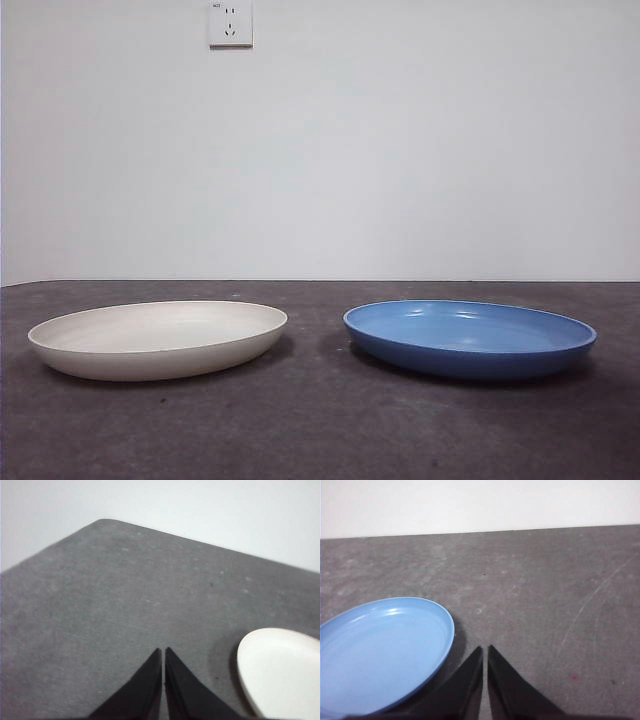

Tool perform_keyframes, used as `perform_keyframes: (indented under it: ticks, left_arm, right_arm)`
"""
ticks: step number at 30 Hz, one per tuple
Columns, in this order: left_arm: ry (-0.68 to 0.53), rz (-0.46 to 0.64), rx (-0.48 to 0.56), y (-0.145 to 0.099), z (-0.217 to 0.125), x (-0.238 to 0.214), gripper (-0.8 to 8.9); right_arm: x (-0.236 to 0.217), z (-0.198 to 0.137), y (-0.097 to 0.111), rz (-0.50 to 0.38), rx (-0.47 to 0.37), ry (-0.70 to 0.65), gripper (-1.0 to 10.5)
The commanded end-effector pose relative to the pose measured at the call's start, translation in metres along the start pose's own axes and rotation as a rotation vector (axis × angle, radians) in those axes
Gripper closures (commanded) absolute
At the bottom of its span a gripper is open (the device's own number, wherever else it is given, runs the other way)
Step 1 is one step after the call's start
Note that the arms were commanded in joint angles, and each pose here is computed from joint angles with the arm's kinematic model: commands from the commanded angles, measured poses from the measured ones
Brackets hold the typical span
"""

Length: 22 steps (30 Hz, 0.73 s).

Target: Pick up the white plate, put it on the blue plate, put it on desk

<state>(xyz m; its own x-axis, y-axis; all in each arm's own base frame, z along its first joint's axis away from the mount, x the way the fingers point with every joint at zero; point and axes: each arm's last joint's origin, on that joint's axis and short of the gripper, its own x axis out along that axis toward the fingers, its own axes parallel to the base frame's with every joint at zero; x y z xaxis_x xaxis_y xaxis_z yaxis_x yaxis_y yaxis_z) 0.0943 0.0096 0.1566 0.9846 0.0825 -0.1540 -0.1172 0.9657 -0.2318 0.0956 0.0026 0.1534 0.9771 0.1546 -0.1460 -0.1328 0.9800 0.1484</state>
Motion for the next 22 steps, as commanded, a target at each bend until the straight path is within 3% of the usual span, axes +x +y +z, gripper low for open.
perform_keyframes:
  ticks: [1,5,12,22]
  left_arm:
    - [0.023,0.010,-0.088,0.002,-0.007,0.002,8.03]
    - [0.026,0.010,-0.154,0.002,-0.007,0.002,8.03]
    - [0.046,-0.034,-0.171,-0.004,0.009,-0.006,8.03]
    - [0.107,-0.092,-0.175,-0.015,0.045,-0.014,8.03]
  right_arm:
    - [0.000,-0.001,0.000,-0.001,0.070,0.002,9.4]
    - [0.000,-0.001,0.000,0.002,0.116,0.001,9.4]
    - [-0.002,0.005,0.001,0.006,0.185,-0.017,9.4]
    - [-0.017,0.041,0.008,0.016,0.194,-0.061,9.4]
